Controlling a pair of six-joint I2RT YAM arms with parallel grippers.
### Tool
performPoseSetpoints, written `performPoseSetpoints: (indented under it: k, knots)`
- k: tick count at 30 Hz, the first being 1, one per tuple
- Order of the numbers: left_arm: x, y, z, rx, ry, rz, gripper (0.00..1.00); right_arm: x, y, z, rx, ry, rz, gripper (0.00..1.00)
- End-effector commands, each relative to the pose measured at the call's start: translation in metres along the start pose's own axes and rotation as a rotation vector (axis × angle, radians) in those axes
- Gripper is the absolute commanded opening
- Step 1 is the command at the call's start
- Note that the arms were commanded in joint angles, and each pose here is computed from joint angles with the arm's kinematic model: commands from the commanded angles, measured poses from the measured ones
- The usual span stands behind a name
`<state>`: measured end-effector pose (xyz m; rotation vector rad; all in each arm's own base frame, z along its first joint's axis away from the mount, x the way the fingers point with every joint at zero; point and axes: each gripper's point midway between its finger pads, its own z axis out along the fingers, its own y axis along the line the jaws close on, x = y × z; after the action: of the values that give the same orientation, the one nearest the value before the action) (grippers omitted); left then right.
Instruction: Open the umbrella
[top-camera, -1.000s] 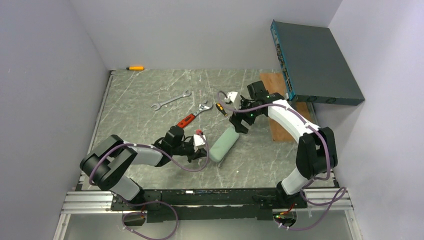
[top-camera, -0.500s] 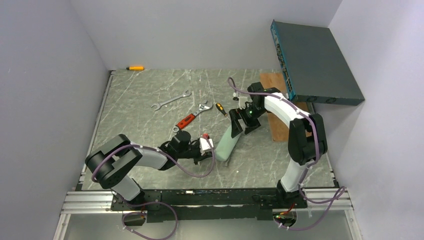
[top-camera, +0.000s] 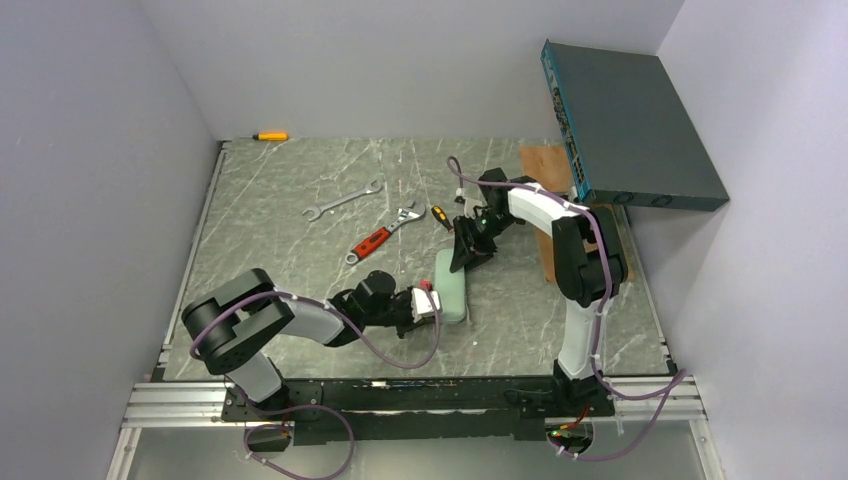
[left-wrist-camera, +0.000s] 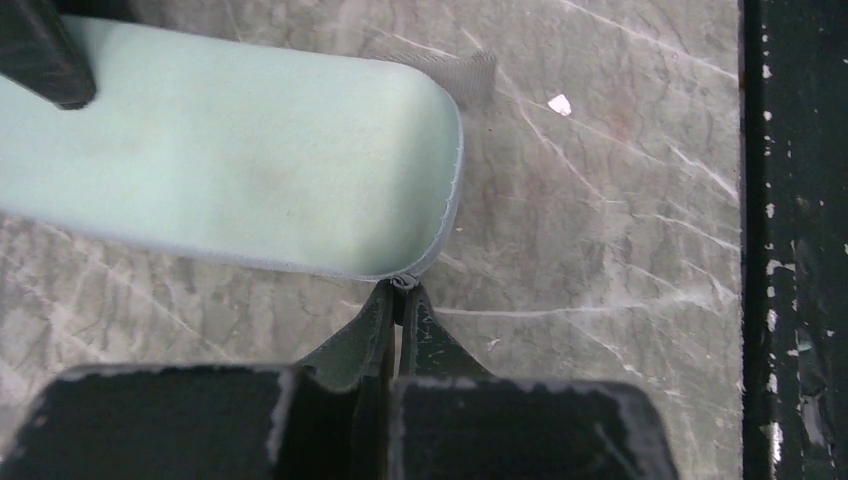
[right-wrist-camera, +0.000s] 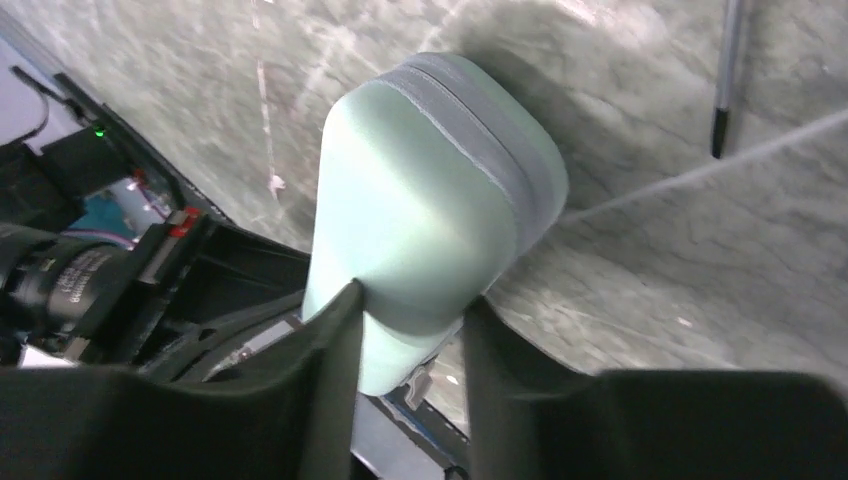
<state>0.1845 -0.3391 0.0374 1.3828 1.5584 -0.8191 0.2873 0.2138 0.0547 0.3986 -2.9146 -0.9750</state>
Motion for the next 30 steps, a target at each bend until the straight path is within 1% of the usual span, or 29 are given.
performPoseSetpoints:
  k: [1,2,3,6,8,16,19,21,23,25,27,28,29,30]
  knots:
    - [-0.03,0.013,0.005,-0.042,-0.08,0.08,0.0,-0.013,0.008,0.008,-0.058,-0.024,-0.131,0.21]
    - [-0.027,0.013,0.003,-0.042,-0.074,0.087,0.0,-0.009,0.003,0.012,-0.055,-0.005,-0.172,0.08]
    - [-0.025,0.013,0.0,-0.045,-0.067,0.092,0.0,-0.007,-0.005,0.016,-0.046,0.016,-0.21,0.0]
    - [-0.013,0.022,-0.007,-0.077,-0.046,0.056,0.0,0.001,-0.021,0.024,-0.023,0.08,-0.295,0.0]
    - [-0.007,0.035,-0.011,-0.116,-0.039,0.023,0.0,0.001,-0.026,0.025,-0.015,0.084,-0.342,0.0]
    - [-0.01,0.088,-0.016,-0.229,-0.043,-0.047,0.0,0.002,-0.018,0.028,-0.03,0.098,-0.493,0.0]
    - [-0.009,0.113,-0.016,-0.296,-0.039,-0.119,0.0,0.001,-0.012,0.029,-0.045,0.1,-0.555,0.0]
    - [-0.01,0.131,-0.018,-0.34,-0.046,-0.164,0.0,-0.003,-0.009,0.029,-0.06,0.093,-0.593,0.0]
    - [-0.009,0.141,-0.02,-0.371,-0.046,-0.179,0.0,-0.011,-0.003,0.027,-0.077,0.074,-0.62,0.0]
    - [-0.012,0.145,-0.023,-0.386,-0.065,-0.186,0.0,-0.021,0.005,0.023,-0.098,0.047,-0.652,0.0]
    - [-0.015,0.14,-0.024,-0.368,-0.086,-0.214,0.0,-0.038,0.011,0.014,-0.098,-0.009,-0.676,0.0]
    - [-0.015,0.135,-0.024,-0.346,-0.09,-0.222,0.0,-0.046,0.012,0.009,-0.089,-0.039,-0.675,0.05]
    - [-0.017,0.129,-0.024,-0.321,-0.094,-0.231,0.0,-0.053,0.012,0.002,-0.083,-0.065,-0.663,0.15]
    - [-0.017,0.124,-0.022,-0.306,-0.095,-0.24,0.0,-0.058,0.011,-0.003,-0.071,-0.084,-0.644,0.33]
